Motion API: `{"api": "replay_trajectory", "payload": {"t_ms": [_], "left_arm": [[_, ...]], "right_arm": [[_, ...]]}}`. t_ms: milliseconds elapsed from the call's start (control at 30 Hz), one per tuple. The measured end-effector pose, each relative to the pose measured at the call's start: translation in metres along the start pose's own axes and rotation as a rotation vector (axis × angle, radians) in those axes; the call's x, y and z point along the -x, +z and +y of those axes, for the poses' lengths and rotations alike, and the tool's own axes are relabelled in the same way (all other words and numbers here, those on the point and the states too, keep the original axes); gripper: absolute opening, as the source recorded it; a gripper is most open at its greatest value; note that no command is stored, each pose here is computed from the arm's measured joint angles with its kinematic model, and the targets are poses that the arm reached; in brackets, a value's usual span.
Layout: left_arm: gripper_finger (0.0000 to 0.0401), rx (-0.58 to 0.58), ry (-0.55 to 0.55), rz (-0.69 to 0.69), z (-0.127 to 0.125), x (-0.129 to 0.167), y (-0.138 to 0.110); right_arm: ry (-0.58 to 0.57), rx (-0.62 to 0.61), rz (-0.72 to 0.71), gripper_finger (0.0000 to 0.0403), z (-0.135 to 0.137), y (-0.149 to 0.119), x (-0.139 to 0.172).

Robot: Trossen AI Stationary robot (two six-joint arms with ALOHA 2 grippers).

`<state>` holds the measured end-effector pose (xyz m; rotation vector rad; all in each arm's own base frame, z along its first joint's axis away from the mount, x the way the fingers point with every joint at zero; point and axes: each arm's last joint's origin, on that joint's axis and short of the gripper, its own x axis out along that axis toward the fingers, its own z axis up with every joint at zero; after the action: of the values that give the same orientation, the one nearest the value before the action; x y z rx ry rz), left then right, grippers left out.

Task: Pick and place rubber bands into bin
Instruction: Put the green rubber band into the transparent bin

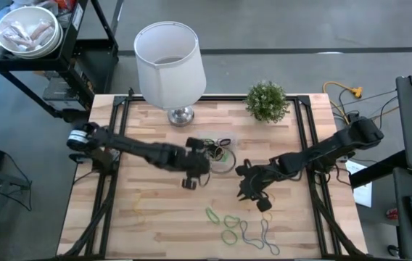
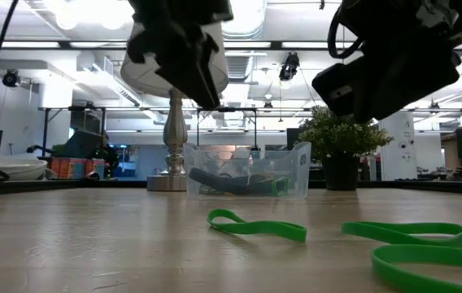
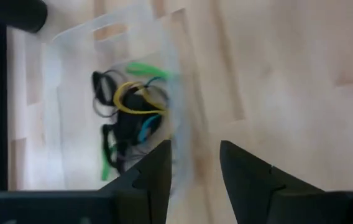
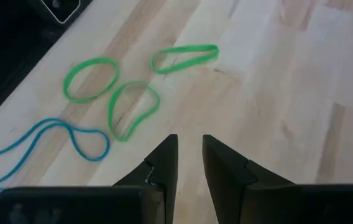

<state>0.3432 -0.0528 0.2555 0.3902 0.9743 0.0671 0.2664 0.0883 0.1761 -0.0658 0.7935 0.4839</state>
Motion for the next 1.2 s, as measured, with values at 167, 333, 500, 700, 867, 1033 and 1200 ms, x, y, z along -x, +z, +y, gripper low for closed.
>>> {"api": "replay_trajectory", "payload": {"t_ms": [167, 333, 500, 700, 867, 1033, 1200], "left_arm": [[0.0121, -0.041, 0.042, -0.044, -0.046, 0.014, -0.003], [0.0121, -0.086, 0.113, -0.069, -0.086, 0.024, -0.020], [0.0121, -0.073, 0.106, -0.140, -0.106, 0.049, -0.027], [0.0121, -0.064, 0.075, -0.215, -0.129, 0.074, -0.032], [0.0121, -0.120, 0.124, -0.247, -0.146, 0.086, -0.039], [0.0121, -0.140, 0.162, -0.270, -0.152, 0.093, -0.042], [0.0121, -0.141, 0.161, -0.273, -0.153, 0.094, -0.043]], "right_arm": [[0.042, 0.004, -0.037, 0.0068, -0.001, -0.004, -0.017], [0.075, -0.026, -0.004, 0.0068, -0.004, -0.006, -0.038], [0.084, -0.035, 0.027, 0.0068, -0.005, -0.004, -0.056], [0.106, -0.053, 0.059, 0.0068, 0.000, 0.000, -0.075], [0.149, -0.052, 0.070, 0.0068, 0.007, 0.002, -0.083], [0.156, -0.052, 0.076, 0.0068, 0.011, 0.003, -0.088], [0.120, -0.051, 0.089, 0.0068, 0.009, 0.002, -0.098]]}}
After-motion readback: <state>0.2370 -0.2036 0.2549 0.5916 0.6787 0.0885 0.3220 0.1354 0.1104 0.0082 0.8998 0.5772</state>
